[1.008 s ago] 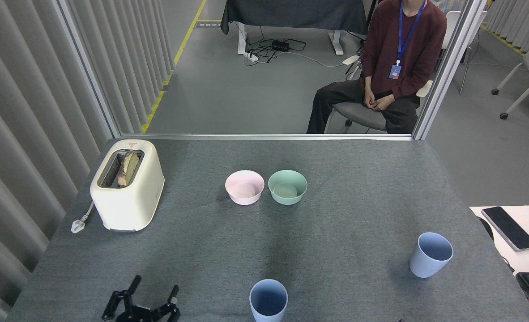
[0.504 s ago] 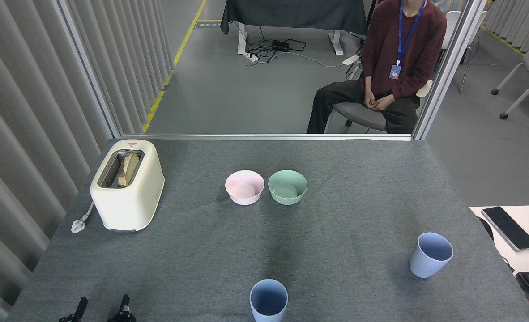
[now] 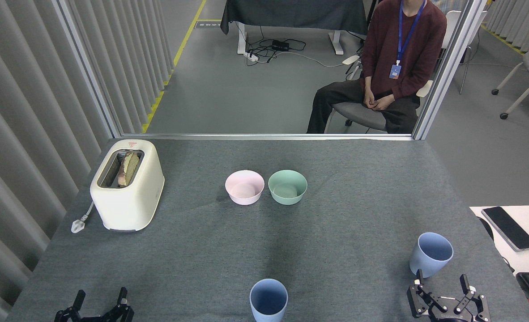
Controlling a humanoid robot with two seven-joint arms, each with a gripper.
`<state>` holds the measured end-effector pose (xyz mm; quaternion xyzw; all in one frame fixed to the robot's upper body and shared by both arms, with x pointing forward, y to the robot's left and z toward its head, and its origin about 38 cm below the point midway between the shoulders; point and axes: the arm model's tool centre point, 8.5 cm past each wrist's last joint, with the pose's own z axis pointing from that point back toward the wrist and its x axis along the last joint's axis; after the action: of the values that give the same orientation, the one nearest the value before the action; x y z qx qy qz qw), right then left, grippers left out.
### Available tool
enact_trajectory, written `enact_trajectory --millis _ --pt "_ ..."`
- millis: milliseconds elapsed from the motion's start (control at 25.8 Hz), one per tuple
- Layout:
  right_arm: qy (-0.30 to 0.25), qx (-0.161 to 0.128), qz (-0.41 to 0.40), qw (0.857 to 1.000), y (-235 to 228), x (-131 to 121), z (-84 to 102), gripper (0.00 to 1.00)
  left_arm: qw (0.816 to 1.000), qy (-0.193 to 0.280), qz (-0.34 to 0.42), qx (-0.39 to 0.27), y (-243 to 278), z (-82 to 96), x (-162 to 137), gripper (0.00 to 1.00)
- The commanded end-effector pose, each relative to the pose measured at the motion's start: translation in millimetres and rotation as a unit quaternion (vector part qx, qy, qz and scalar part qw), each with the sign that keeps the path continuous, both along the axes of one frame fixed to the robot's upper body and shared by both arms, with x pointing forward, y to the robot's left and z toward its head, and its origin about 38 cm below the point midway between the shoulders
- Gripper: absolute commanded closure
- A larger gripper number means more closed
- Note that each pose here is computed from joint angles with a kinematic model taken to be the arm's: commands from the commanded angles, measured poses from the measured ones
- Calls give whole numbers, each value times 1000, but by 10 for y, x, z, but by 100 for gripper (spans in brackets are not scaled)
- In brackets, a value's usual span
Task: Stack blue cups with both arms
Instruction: 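Reach the right gripper to the other blue cup and grasp it, then lift the blue cup with the right gripper toward the placed cup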
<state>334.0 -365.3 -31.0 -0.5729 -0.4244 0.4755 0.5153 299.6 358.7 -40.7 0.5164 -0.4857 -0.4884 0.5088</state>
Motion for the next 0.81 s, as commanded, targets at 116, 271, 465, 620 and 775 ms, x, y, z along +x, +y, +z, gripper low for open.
enact_trajectory --millis 116,271,465,620,775 --pt "1 5 4 1000 34 209 -6 0 1000 0 2 1 25 1 -1 1" --pt "2 2 2 1000 -33 237 12 0 1000 -1 1 3 31 4 3 1" --pt "8 8 -3 1000 -59 458 20 0 1000 -3 0 5 36 20 28 1" --pt "5 12 -6 1000 -59 617 75 0 1000 -4 0 5 36 25 34 1" --pt "3 11 2 1000 -13 621 84 49 1000 -9 1 6 40 38 41 1"
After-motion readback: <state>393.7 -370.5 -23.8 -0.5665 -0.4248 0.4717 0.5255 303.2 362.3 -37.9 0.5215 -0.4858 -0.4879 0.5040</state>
